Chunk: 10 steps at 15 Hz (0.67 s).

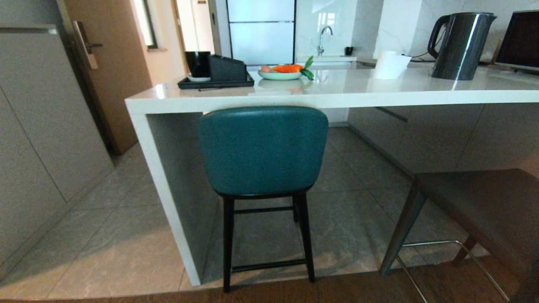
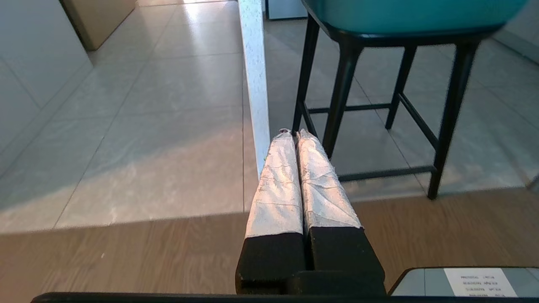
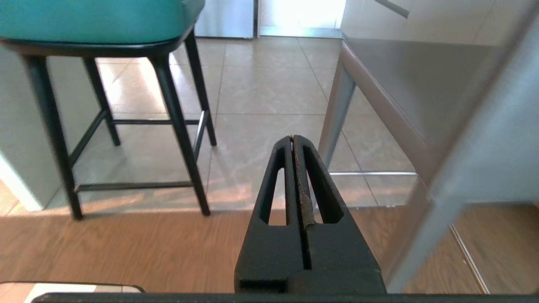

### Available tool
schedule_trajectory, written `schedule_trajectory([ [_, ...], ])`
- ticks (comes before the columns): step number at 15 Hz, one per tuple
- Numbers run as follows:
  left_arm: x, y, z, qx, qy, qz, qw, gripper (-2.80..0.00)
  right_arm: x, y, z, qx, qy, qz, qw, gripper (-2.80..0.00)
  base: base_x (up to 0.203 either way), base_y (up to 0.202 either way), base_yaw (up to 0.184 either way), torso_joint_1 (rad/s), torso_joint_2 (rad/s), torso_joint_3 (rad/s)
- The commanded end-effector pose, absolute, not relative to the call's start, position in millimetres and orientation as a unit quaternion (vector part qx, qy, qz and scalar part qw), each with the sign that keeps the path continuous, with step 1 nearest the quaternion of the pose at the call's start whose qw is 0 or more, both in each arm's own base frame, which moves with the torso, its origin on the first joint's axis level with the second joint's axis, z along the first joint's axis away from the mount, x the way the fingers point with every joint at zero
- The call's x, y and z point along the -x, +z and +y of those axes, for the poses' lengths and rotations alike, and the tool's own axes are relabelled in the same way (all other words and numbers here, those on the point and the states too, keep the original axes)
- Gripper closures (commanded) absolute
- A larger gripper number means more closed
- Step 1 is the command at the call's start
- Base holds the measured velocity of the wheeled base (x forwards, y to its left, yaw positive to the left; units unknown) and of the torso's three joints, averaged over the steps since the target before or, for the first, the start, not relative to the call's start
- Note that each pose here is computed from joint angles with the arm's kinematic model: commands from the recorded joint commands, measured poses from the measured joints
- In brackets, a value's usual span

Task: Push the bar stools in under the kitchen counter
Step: Push the gray chair back under the dining table

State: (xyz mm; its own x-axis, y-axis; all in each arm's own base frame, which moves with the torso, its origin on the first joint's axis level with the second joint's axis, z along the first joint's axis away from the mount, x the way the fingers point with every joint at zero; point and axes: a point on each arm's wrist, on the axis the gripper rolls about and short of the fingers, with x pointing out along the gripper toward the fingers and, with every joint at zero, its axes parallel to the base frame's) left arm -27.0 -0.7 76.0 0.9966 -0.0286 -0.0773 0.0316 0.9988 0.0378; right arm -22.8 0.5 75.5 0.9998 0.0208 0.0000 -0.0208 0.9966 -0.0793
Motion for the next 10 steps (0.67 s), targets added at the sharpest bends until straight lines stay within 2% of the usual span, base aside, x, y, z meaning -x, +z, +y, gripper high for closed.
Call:
schedule_trajectory([
  [1, 26.9, 76.0, -0.7, -0.019, -0.015, 0.04, 0.999, 0.0, 22.3, 74.2, 0.6, 0.041, 0.011, 0.003, 0.999, 0.0, -0.197, 0.0, -0.002, 0.001, 0.0, 0.007],
  [10, 26.9, 76.0, -0.7, -0.022, -0.014, 0.04, 0.999, 0.0, 22.3, 74.2, 0.6, 0.04, 0.011, 0.003, 0.999, 0.0, -0.199, 0.0, -0.002, 0.003, 0.0, 0.0],
])
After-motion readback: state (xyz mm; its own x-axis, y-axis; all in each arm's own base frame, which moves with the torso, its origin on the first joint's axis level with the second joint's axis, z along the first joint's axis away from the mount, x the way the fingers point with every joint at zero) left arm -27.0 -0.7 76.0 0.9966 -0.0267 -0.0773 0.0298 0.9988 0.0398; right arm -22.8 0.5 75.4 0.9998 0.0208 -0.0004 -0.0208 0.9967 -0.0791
